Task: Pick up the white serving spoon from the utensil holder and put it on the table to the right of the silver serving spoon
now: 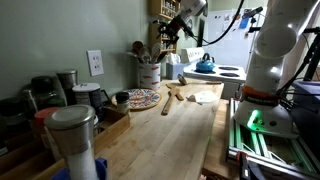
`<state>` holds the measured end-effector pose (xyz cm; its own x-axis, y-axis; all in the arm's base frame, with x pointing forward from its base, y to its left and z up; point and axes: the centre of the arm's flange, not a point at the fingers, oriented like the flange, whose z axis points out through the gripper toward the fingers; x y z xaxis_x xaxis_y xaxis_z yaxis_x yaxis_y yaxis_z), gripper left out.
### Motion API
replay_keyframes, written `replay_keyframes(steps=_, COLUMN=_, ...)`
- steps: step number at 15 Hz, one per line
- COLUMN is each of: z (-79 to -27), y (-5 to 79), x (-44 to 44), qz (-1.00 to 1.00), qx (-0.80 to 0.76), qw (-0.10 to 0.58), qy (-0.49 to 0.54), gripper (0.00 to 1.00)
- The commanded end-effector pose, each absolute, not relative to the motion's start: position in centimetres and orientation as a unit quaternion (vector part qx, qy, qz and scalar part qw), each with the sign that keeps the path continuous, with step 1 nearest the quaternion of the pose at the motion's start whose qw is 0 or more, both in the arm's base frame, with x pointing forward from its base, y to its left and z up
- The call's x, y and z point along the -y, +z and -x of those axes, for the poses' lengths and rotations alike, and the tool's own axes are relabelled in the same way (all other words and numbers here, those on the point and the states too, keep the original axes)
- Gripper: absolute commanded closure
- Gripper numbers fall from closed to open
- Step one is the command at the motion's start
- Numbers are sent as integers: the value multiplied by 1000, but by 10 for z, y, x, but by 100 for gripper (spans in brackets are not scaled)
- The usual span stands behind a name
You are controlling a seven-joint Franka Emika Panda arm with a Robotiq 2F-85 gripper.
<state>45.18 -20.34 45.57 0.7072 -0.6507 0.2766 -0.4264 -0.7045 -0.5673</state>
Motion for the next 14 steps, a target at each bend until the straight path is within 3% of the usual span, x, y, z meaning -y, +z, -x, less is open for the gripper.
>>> replay_keyframes(steps=1, z=-462, y=440, x=214, qz=880, qx=-290, qw=261, qy=-270, gripper=0)
replay_keyframes(steps=14, z=-472, y=417, x=228, qz=835, qx=-284, qw=313, qy=-352, gripper=0)
